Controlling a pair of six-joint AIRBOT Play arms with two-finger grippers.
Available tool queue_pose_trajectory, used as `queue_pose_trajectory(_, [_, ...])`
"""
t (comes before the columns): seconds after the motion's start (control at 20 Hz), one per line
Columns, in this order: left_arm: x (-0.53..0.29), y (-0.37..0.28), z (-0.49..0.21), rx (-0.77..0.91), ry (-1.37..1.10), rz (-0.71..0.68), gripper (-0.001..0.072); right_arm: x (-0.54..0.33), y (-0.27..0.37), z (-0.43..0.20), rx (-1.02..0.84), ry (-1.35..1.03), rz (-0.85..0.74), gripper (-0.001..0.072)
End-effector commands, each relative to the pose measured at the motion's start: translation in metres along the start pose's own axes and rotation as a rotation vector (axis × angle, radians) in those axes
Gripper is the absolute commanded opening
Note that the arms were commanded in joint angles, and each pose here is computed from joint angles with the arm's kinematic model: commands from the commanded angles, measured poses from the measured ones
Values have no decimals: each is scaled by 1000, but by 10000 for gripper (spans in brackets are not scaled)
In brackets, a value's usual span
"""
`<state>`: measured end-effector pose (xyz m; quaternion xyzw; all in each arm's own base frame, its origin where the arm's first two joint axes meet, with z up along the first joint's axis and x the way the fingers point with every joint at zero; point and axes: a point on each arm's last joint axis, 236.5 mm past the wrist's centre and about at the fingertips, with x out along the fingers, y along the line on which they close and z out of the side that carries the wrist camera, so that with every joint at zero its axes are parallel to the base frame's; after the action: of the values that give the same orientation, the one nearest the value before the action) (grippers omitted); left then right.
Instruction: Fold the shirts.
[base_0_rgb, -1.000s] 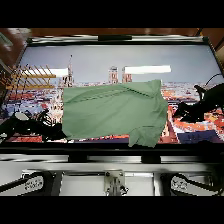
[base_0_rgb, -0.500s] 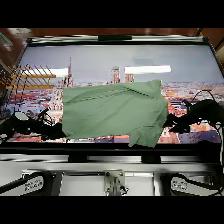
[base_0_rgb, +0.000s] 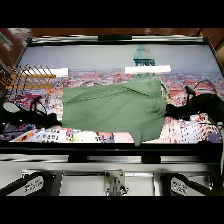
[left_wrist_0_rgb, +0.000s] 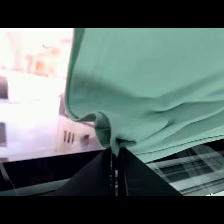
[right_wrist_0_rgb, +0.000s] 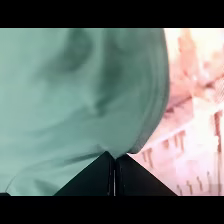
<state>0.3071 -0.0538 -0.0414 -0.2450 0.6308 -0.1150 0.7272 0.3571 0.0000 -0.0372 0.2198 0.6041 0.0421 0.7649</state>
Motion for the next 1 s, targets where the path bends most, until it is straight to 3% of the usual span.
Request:
queue_pose_trajectory(0.0, [-115,-68,77,271,-355,7,30,-127,65,69,-270,-399,31,63])
queue_pose_trajectory(0.15, [-309,-178,99,573,-869,42,31,-330,138,102,-435,-989,4,63])
queue_pose_trajectory(0.25, [-431,-245,63,709,-1207,47,31,-464,178,72,-508,-1369,-14,62])
queue_pose_trajectory(0.35, [-519,-289,6,788,-1469,37,31,-547,199,27,-546,-1598,-36,62])
queue_pose_trajectory(0.55, [-574,-300,-63,780,-1637,80,31,-576,218,-35,-608,-1630,-24,63])
queue_pose_trajectory(0.95, [-505,-237,-72,703,-1288,305,31,-525,170,-51,-550,-1371,-221,63])
